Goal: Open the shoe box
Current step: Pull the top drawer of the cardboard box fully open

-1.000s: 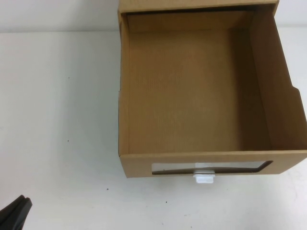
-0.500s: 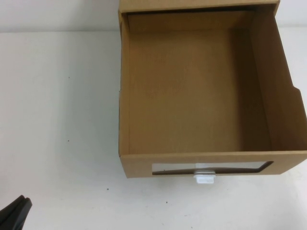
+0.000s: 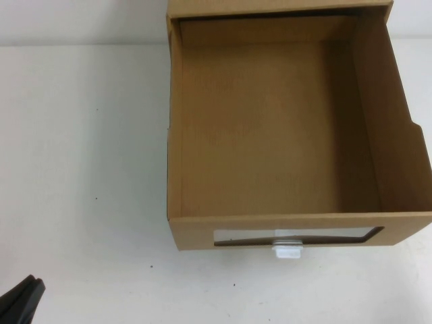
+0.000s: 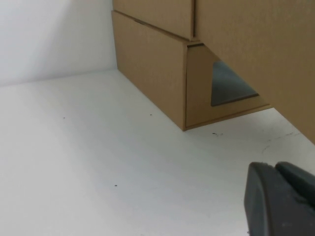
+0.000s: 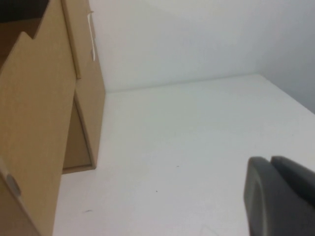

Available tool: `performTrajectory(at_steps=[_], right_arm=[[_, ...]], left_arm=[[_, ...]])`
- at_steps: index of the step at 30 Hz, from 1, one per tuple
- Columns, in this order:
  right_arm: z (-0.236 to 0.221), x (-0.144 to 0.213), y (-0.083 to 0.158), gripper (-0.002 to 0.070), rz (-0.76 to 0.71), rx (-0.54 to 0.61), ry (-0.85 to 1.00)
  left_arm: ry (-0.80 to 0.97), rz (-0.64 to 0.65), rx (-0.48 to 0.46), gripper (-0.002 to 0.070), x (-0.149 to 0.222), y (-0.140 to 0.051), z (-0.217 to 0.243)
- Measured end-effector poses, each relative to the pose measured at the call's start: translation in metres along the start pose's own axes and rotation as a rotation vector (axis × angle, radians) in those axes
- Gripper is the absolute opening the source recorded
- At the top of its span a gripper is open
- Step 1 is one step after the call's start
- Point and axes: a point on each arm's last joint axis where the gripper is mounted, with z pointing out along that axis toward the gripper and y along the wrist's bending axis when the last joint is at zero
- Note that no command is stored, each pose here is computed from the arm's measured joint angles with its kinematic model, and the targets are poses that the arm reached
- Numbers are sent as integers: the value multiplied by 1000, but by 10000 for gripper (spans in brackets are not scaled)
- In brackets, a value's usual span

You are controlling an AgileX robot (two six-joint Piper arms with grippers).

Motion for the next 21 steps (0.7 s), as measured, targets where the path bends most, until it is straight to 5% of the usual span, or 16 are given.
performTrajectory(at_steps=[21], right_arm=[[-4, 25, 8, -18, -142, -114, 273]], left_arm=[[0, 0, 0, -4, 0, 0, 0]])
